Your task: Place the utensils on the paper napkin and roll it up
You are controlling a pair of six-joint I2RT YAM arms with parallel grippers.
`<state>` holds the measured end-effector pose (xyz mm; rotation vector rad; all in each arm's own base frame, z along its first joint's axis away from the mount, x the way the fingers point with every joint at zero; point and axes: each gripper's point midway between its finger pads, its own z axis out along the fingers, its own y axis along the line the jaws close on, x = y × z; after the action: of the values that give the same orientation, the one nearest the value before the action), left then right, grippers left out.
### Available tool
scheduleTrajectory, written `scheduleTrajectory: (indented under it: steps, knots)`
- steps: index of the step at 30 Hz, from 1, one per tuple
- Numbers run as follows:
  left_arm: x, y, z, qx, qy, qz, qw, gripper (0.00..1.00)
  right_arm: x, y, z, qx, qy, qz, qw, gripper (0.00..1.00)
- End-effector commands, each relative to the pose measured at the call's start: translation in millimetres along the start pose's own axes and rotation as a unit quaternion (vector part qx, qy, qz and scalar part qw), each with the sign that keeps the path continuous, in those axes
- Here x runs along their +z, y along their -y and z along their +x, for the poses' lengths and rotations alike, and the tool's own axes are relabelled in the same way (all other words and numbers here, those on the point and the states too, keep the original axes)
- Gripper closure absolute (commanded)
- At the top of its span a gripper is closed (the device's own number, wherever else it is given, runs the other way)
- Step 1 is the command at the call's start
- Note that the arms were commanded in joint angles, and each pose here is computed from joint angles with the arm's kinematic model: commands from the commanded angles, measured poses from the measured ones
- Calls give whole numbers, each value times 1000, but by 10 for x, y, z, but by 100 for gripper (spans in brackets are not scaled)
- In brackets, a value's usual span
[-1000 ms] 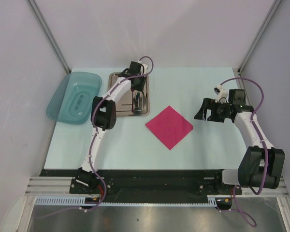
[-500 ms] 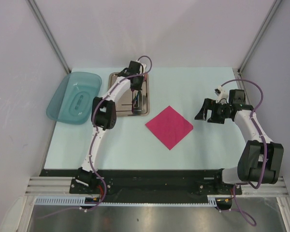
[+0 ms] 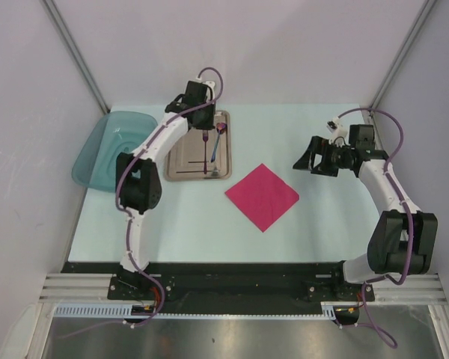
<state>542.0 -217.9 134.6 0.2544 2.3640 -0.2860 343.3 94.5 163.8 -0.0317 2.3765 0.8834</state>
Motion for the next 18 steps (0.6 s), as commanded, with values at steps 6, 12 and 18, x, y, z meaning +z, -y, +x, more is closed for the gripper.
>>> scheduleTrajectory:
  steps: [6, 12, 18]
  knots:
    - [-396, 212, -93, -26, 34, 16, 999, 82, 104, -349, -254, -14, 23, -47, 999, 3]
    - [111, 126, -22, -9, -2, -4, 1000, 53, 83, -322, -184, -20, 21, -40, 999, 2]
    - [531, 1, 58, 0, -2, -32, 999, 46, 70, -328, -162, -20, 23, -40, 999, 2]
